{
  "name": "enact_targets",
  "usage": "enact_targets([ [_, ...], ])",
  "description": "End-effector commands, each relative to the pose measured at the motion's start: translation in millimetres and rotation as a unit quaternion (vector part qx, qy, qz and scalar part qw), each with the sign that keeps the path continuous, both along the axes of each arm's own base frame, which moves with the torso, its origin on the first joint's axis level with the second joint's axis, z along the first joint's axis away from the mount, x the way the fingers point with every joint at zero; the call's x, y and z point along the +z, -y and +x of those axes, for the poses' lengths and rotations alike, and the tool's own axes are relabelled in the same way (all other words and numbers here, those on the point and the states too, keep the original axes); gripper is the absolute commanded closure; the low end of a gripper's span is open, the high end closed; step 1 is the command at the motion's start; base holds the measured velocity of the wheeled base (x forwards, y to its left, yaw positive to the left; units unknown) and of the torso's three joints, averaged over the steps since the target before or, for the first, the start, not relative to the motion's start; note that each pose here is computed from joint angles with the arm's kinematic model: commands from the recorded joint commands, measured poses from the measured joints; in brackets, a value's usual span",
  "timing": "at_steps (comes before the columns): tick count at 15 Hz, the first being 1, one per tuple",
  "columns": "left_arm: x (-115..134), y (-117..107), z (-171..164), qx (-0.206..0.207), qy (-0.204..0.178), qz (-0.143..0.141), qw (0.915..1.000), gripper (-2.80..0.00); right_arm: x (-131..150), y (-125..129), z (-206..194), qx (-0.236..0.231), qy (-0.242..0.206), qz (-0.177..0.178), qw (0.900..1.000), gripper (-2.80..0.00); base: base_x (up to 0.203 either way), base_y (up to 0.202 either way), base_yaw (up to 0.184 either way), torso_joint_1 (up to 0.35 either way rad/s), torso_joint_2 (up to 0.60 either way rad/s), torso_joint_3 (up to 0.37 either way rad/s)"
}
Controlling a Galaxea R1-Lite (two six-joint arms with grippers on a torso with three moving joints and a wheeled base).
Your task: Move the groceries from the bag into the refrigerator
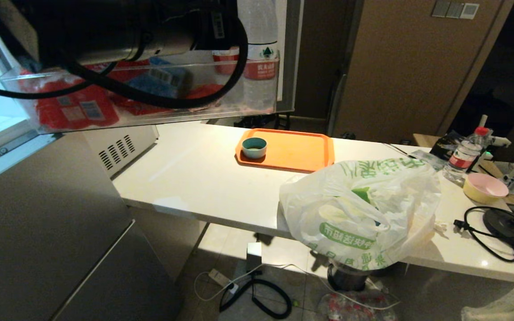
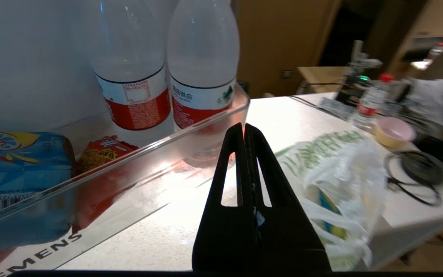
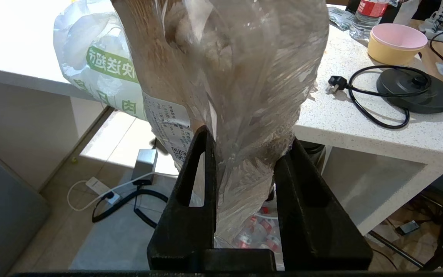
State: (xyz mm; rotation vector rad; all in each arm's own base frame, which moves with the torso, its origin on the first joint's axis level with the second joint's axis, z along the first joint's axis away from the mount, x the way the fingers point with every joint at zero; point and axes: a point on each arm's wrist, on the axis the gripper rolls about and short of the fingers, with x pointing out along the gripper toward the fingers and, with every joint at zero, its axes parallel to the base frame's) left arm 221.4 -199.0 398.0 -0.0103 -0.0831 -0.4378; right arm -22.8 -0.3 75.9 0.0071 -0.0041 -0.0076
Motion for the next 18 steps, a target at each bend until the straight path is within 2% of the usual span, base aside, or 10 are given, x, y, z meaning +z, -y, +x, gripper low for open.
enact_targets([
  [1, -6, 11, 10, 0.023, -0.009, 0.006, 0.9997, 0.0, 0, 0, 0, 0.0, -0.001, 0.0, 1.0, 0.0, 0.0, 0.0, 0.0, 0.0, 0.0, 0.0],
  [5, -14, 22, 23, 0.055, -0.014, 0.011, 0.9983, 0.0, 0, 0, 0, 0.0, -0.001, 0.0, 1.0, 0.0, 0.0, 0.0, 0.0, 0.0, 0.0, 0.0],
  [8, -10, 33, 35, 0.077, -0.002, 0.005, 0.997, 0.0, 0, 0, 0, 0.001, -0.001, 0.001, 1.0, 0.0, 0.0, 0.0, 0.0, 0.0, 0.0, 0.0],
  [10, -13, 35, 39, 0.094, 0.002, 0.025, 0.9953, 0.0, 0, 0, 0, 0.0, -0.001, 0.001, 1.0, 0.0, 0.0, 0.0, 0.0, 0.0, 0.0, 0.0],
  [13, -18, 39, 47, 0.109, 0.009, 0.039, 0.9933, 0.0, 0, 0, 0, 0.0, -0.001, 0.001, 1.0, 0.0, 0.0, 0.0, 0.0, 0.0, 0.0, 0.0],
  [18, -19, 49, 58, 0.13, 0.057, 0.026, 0.9895, 0.0, 0, 0, 0, 0.0, -0.001, 0.002, 1.0, 0.0, 0.0, 0.0, 0.0, 0.0, 0.0, 0.0],
])
